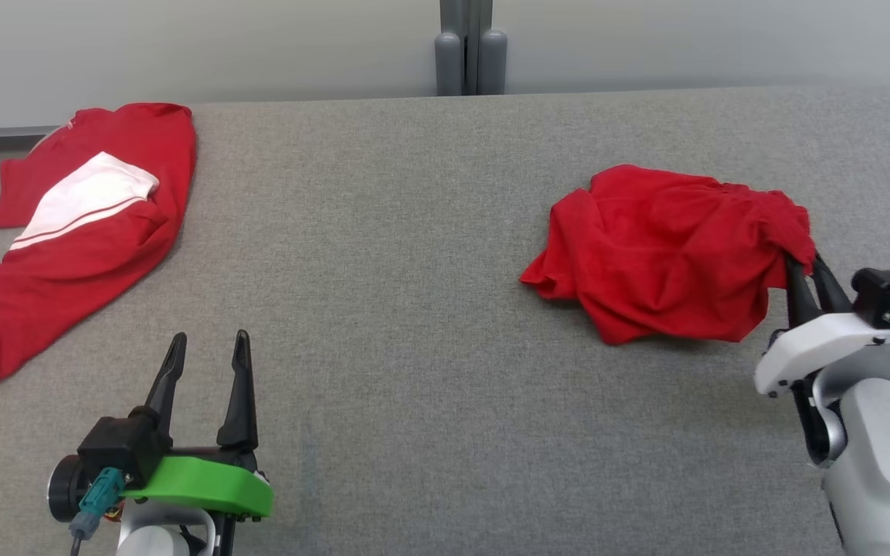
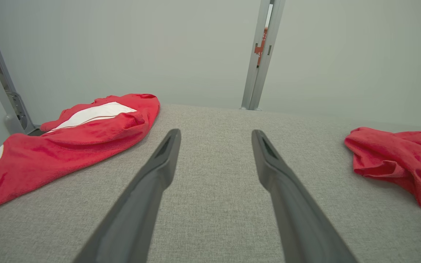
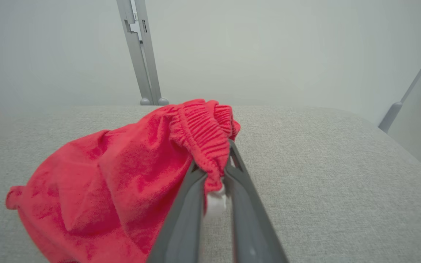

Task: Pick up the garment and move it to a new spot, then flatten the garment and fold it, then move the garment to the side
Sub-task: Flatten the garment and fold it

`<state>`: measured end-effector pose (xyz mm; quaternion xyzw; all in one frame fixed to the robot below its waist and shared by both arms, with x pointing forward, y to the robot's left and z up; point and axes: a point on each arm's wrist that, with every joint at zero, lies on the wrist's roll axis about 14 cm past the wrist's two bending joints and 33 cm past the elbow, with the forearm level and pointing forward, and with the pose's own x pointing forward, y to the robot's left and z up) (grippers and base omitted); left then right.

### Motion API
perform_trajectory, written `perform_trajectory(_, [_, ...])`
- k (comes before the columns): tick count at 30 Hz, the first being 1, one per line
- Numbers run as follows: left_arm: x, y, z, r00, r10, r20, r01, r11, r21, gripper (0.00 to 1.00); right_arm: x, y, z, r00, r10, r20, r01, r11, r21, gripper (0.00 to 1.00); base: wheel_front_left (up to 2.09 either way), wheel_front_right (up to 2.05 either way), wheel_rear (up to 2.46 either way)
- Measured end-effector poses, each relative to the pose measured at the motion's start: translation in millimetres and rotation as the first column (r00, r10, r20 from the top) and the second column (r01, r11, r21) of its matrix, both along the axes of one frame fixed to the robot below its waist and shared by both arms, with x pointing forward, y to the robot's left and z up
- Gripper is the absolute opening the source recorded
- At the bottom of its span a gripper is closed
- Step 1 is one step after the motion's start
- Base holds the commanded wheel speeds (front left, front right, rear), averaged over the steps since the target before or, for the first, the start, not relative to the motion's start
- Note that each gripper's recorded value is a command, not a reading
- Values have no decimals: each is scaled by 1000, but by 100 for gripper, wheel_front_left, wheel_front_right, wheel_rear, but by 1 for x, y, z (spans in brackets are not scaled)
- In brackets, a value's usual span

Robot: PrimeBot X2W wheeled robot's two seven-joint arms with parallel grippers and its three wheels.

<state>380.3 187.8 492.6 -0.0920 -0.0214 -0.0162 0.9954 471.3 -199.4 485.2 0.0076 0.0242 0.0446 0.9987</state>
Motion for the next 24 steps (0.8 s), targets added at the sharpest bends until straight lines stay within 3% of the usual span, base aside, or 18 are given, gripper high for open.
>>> perform_trajectory(6, [-4, 1, 3, 1000, 7, 7, -6, 1000, -7, 100, 1, 73, 26, 981, 177, 77, -178, 984, 8, 0, 0, 0, 0])
perform_trajectory(13, [-13, 10, 3, 999, 36, 6, -36, 999, -9, 100, -13, 166, 33, 915, 395, 84, -398, 917, 33, 0, 0, 0, 0])
perform_trajectory(19, [-22, 23, 0, 997, 79, -5, -79, 997, -7, 100, -42, 235, 14, 820, 572, 26, -573, 818, 46, 0, 0, 0, 0])
perform_trajectory(24, [-31, 33, -4, 993, 114, -21, -114, 993, -9, 100, -78, 282, -10, 707, 706, -39, -702, 707, 81, 0, 0, 0, 0])
